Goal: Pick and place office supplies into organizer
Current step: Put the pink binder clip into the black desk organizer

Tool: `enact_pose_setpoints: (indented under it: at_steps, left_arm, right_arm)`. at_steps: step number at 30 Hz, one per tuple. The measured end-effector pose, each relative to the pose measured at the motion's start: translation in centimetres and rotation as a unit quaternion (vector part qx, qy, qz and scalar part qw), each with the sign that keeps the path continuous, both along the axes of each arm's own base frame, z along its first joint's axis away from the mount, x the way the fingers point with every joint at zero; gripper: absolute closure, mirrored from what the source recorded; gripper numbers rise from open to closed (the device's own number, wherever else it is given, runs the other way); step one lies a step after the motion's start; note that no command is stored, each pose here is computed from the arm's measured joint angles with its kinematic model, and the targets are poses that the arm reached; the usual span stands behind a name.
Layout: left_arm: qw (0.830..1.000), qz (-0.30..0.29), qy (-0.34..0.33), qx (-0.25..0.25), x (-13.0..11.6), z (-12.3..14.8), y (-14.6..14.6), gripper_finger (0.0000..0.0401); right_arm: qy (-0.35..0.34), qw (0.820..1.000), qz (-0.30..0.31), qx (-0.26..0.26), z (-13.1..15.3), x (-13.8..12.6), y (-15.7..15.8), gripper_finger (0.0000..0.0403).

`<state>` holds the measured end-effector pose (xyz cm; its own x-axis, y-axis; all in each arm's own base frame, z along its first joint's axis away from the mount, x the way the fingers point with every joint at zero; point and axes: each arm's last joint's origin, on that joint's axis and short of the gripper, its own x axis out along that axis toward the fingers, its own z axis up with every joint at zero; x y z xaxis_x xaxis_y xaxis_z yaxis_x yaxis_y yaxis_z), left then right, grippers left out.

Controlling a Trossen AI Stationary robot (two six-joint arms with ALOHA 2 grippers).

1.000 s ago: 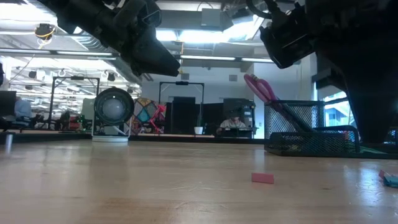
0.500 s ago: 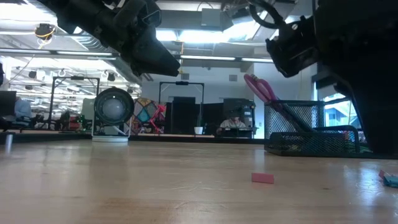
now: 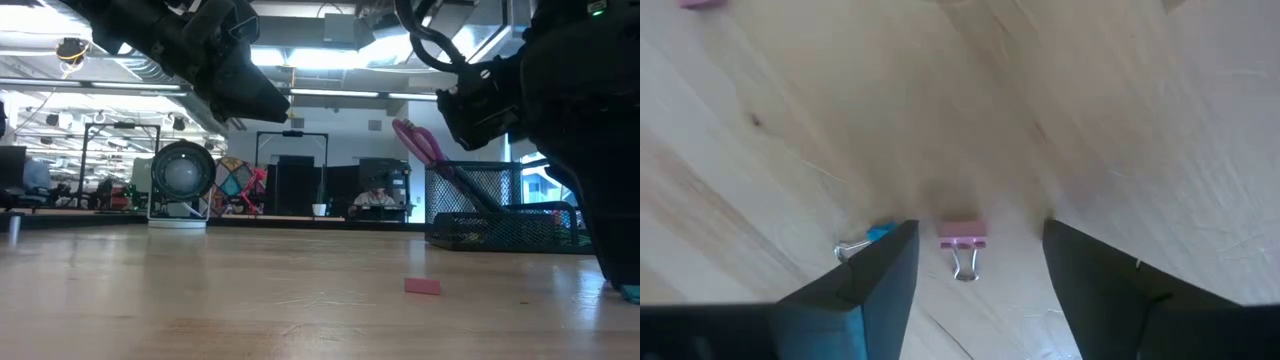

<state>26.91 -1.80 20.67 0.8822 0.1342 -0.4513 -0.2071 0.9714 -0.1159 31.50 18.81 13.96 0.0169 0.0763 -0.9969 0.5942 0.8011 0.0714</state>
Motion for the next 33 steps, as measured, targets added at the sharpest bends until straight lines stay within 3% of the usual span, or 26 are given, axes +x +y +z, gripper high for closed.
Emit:
enact_pose_setpoints:
  at_steps: [6, 22, 33]
  left_arm:
    - [1.000, 0.000, 0.000, 0.000, 0.00, 0.00, 0.00, 0.0258]
    - [1.000, 0.000, 0.000, 0.000, 0.00, 0.00, 0.00, 0.0258]
    - [1.000, 0.000, 0.000, 0.000, 0.00, 0.00, 0.00, 0.0258]
  right_arm:
    - [0.002, 1.000, 0.001, 0.000, -0.03, -0.04, -0.02, 0.0200]
    - [0.013, 1.000, 0.000, 0.010, -0.07, -0.15, -0.05, 0.0320]
    - [0.015, 1.000, 0.001, 0.021, -0.06, -0.12, 0.07, 0.0337]
